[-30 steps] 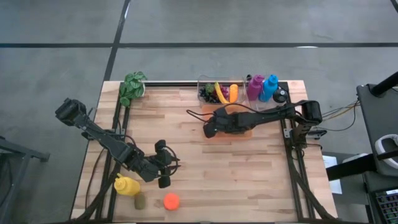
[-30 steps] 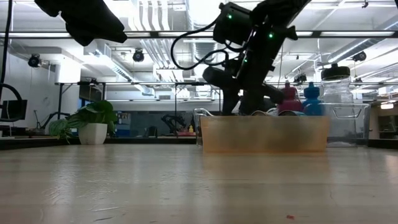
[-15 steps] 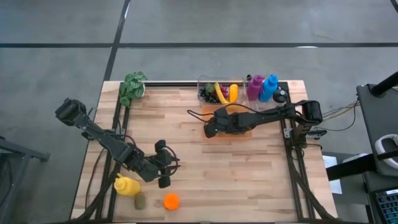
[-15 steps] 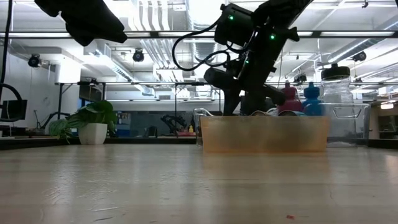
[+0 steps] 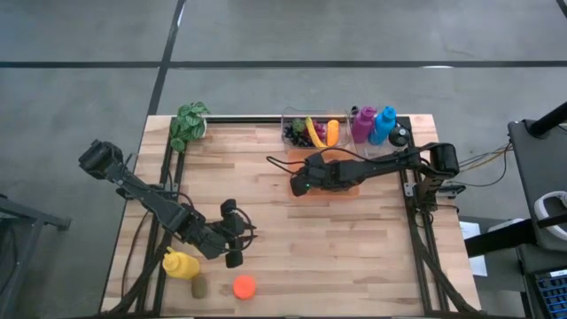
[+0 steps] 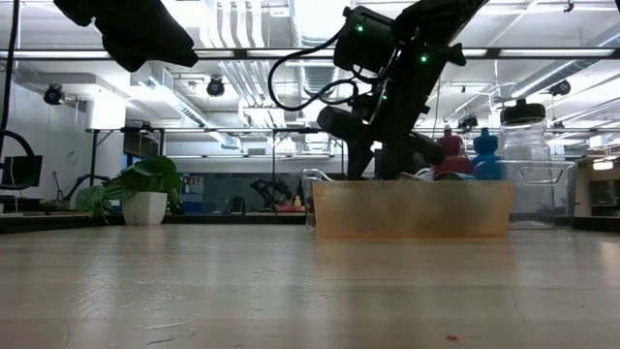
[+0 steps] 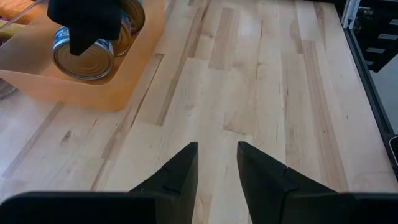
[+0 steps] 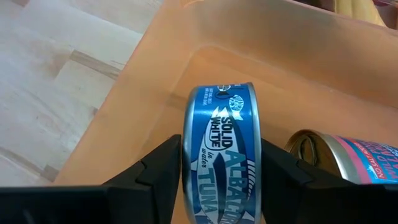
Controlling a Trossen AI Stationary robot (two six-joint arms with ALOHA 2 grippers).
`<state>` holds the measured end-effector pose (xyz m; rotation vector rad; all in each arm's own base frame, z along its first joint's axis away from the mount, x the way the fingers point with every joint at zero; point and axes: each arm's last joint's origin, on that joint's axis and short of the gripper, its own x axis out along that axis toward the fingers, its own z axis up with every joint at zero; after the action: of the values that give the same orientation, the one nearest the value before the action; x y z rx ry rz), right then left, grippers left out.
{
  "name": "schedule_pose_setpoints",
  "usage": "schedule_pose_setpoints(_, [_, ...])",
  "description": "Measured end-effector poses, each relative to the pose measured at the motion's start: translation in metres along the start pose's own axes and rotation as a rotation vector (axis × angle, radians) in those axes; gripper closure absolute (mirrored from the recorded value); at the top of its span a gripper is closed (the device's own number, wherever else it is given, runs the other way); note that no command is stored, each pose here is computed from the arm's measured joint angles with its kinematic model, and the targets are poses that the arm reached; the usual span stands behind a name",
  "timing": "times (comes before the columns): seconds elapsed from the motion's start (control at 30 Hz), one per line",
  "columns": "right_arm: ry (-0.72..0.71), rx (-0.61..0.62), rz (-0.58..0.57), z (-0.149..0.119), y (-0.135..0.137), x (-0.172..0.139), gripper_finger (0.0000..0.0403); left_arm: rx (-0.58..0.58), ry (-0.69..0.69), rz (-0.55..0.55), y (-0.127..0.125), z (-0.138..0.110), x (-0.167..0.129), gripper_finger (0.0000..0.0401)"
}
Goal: Pick & Place Food Item
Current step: Put the blue tuna can into the orange bin
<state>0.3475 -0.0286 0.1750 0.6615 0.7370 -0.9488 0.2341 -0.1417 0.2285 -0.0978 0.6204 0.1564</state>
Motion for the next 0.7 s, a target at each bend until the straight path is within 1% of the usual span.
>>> schedule_pose_setpoints(0.23, [-0.002, 0.004, 0.002, 0.0, 0.0003, -0.0001, 0.0209, 0.0, 0.0, 0.0, 0.0, 0.0001, 0.0, 0.0283])
schedule_pose_setpoints(0.7, [-0.003, 0.015, 0.002, 0.0, 0.0003, -0.0001, 0.018, 0.0, 0.0, 0.0, -0.0001, 0.0001, 0.0, 0.0283])
